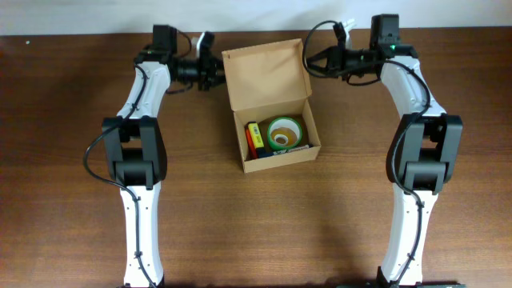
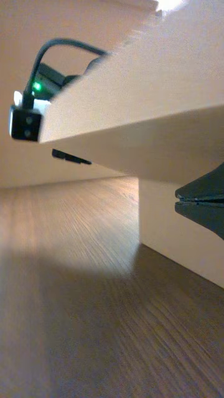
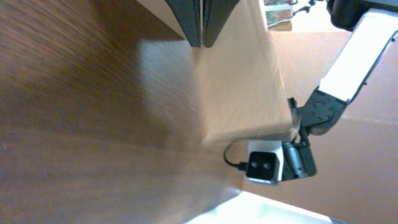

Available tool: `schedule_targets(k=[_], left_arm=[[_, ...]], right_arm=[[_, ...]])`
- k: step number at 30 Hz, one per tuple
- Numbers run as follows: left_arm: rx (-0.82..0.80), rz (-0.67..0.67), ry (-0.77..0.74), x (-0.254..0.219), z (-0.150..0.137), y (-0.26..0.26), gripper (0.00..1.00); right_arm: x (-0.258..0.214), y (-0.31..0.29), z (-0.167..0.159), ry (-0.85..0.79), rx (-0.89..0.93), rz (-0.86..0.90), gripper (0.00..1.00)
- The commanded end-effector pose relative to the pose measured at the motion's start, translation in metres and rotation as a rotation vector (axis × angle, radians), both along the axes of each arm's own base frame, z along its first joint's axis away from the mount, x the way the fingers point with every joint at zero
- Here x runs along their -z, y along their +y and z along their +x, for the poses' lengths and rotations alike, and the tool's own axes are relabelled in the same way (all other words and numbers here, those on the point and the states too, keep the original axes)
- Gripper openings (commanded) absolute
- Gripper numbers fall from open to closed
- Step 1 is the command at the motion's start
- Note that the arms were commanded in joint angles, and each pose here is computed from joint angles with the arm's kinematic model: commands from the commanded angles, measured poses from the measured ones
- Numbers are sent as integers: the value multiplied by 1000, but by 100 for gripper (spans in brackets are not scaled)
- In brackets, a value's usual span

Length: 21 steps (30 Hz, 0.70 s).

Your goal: Pack container

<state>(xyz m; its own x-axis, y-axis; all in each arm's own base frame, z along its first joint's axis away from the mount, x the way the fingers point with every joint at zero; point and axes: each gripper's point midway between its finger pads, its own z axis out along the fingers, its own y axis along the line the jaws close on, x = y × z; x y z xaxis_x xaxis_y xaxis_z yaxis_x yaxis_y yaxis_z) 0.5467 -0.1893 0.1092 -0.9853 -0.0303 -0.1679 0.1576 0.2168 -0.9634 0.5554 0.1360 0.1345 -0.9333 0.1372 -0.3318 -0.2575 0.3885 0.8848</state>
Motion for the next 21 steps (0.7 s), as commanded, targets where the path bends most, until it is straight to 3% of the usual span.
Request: schedule_targets(k=[1,13,21], left_arm=[[12,-8,-99,-34,11,-10,2],[45,-6,-113,-55,5,-28,2],[39,192,-129,-47,-13,-32,2]], right_arm=[[-15,7,5,-44,-26,16,4],[-22,20,0,-78,-48,-17,4],[-23,8,-11,-128,-34,-349,4]])
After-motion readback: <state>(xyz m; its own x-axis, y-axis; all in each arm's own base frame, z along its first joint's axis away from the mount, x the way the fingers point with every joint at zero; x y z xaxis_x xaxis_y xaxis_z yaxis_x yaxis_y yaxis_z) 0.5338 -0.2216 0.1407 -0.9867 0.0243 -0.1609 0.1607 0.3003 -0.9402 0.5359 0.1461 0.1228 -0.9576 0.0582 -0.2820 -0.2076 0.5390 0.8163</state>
